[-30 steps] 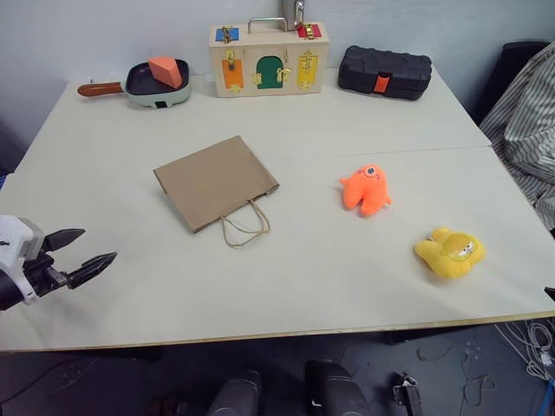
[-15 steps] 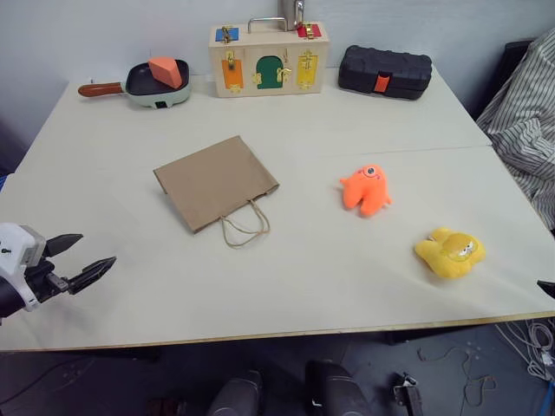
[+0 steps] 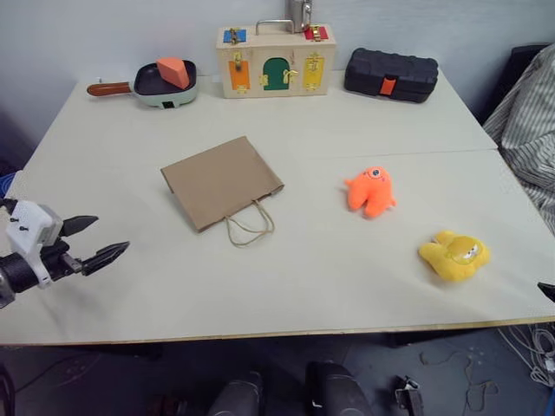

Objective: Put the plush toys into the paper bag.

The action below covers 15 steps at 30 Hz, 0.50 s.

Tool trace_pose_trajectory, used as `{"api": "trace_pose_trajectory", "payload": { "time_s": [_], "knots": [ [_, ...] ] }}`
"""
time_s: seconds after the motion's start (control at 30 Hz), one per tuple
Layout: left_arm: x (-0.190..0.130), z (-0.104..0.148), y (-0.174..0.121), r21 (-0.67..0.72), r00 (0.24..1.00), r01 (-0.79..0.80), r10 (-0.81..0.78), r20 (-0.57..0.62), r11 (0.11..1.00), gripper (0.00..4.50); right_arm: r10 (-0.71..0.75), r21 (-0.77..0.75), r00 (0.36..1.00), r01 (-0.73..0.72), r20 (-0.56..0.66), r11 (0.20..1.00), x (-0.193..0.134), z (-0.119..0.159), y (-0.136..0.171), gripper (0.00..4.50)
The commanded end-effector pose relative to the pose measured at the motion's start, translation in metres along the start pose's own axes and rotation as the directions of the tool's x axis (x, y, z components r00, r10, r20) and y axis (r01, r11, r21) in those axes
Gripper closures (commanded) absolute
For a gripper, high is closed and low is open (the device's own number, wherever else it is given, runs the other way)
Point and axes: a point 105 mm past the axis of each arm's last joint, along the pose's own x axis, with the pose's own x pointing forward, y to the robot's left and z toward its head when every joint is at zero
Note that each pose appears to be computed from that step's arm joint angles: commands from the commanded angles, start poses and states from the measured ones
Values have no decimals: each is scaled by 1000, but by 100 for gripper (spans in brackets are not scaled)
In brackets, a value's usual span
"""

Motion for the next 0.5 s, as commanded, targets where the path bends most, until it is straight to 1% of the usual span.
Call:
{"api": "trace_pose_trajectory", "payload": {
  "time_s": [0.03, 0.17, 0.23, 0.33, 0.43, 0.47, 0.5],
  "knots": [
    [6, 15, -3, 44, 999, 48, -49, 16, 998, 7, -13, -14, 998, 14, 66, 1000, -9, 16, 3, 0],
    [21, 32, -13, 64, 989, 135, -138, 48, 989, 7, -23, -30, 996, 26, 90, 999, -12, 25, 7, 0],
    [31, 40, -20, 90, 978, 195, -200, 55, 977, 7, -33, -54, 996, 37, 80, 998, -12, 26, 8, 0],
    [45, 55, -34, 135, 948, 299, -310, 67, 945, 7, 15, -89, 997, -8, 81, 996, -8, 32, 22, 0],
    [64, 73, -56, 217, 887, 438, -458, 52, 872, 7, 107, -133, 988, -92, 113, 987, 3, 50, 46, 0],
    [72, 78, -63, 248, 862, 482, -505, 38, 840, 7, 144, -154, 982, -124, 126, 980, 8, 59, 55, 0],
    [82, 82, -74, 289, 823, 540, -567, 14, 791, 7, 210, -190, 966, -180, 149, 965, 18, 71, 72, 0]
  ]
}}
